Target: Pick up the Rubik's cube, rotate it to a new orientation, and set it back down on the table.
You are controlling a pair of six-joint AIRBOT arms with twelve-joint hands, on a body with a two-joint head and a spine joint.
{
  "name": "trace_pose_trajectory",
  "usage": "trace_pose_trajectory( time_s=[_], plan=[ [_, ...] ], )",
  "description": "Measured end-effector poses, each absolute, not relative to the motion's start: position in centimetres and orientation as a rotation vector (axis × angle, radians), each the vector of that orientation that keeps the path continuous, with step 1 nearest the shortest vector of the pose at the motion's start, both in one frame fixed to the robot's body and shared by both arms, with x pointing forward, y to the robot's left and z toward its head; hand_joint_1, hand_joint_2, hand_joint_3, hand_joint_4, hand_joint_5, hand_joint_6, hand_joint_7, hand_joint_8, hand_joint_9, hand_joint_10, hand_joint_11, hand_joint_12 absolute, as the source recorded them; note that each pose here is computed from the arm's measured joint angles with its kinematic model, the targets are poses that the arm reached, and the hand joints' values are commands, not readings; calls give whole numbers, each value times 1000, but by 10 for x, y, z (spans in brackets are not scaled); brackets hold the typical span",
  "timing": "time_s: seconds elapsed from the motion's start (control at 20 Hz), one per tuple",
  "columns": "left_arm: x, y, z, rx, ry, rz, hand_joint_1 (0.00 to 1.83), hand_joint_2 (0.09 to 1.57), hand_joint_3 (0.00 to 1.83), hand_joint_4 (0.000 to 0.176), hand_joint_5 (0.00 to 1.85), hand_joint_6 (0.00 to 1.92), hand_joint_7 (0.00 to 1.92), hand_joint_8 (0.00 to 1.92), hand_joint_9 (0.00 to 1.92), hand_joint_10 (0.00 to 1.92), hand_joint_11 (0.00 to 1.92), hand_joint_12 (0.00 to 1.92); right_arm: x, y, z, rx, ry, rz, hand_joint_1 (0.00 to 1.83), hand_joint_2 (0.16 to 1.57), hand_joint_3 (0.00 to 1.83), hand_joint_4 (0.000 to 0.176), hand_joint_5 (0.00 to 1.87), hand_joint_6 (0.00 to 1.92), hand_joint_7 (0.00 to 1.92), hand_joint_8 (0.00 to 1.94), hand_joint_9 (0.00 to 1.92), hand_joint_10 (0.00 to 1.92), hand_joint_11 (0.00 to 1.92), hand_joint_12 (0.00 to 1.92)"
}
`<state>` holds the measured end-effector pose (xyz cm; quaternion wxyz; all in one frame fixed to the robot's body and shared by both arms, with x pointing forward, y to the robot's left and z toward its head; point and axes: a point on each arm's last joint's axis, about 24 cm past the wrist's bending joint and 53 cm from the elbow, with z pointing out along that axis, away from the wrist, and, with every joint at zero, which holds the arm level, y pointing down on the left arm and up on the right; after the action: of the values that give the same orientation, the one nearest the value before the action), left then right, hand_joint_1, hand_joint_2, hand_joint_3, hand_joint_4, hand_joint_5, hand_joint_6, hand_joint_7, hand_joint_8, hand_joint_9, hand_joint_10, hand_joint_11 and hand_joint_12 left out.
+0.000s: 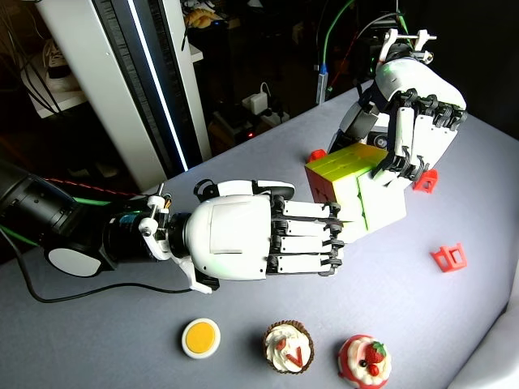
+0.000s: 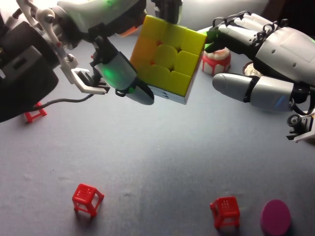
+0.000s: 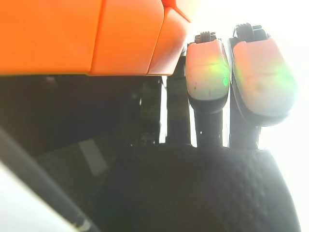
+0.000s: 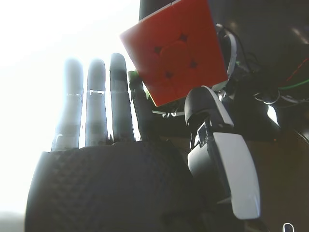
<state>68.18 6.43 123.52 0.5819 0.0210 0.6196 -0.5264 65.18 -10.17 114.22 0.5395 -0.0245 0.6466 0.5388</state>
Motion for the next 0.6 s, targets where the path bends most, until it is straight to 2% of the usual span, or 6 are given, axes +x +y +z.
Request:
trace_pose_trajectory(
  time_s=[0.15,0.25,0.35,0.45,0.55,0.6],
  plan=[
    [683,66,1234,47,1451,-1222,1187,645,1444,0,792,1907,1009,1921,1324,1921,1408,1921,648,-101,1147,-69,1527,1290,77,1362,0,0,72,763,229,438,0,1077,0,1362],
    [684,66,1234,45,1452,-1221,1552,634,1087,0,1016,1920,1294,1921,1417,1921,1509,1921,644,-99,1150,-68,1517,1304,120,1355,0,0,2,830,126,576,0,1076,0,1349],
    [684,67,1233,45,1453,-1216,1426,526,1566,0,1016,1921,1026,1921,1432,1921,1560,1921,638,-94,1153,-83,1506,1328,105,1363,2,0,0,870,58,595,0,1059,0,1382],
    [686,69,1230,38,1460,-1208,1374,556,1520,0,805,1866,1012,1870,1124,1921,1488,1921,627,-86,1160,-132,1483,1356,50,1384,3,0,0,783,50,421,0,1008,0,1472],
    [687,70,1230,32,1460,-1205,1510,586,1256,0,1058,1916,1298,1919,1461,1921,1594,1921,625,-84,1160,-145,1480,1360,2,1401,3,0,0,843,162,497,0,1038,0,1503],
    [687,71,1231,30,1459,-1204,1259,613,1408,0,884,1827,1068,1921,1342,1921,1451,1921,623,-83,1160,-150,1481,1364,0,1397,1,0,65,854,203,554,0,1074,0,1546]
  ],
)
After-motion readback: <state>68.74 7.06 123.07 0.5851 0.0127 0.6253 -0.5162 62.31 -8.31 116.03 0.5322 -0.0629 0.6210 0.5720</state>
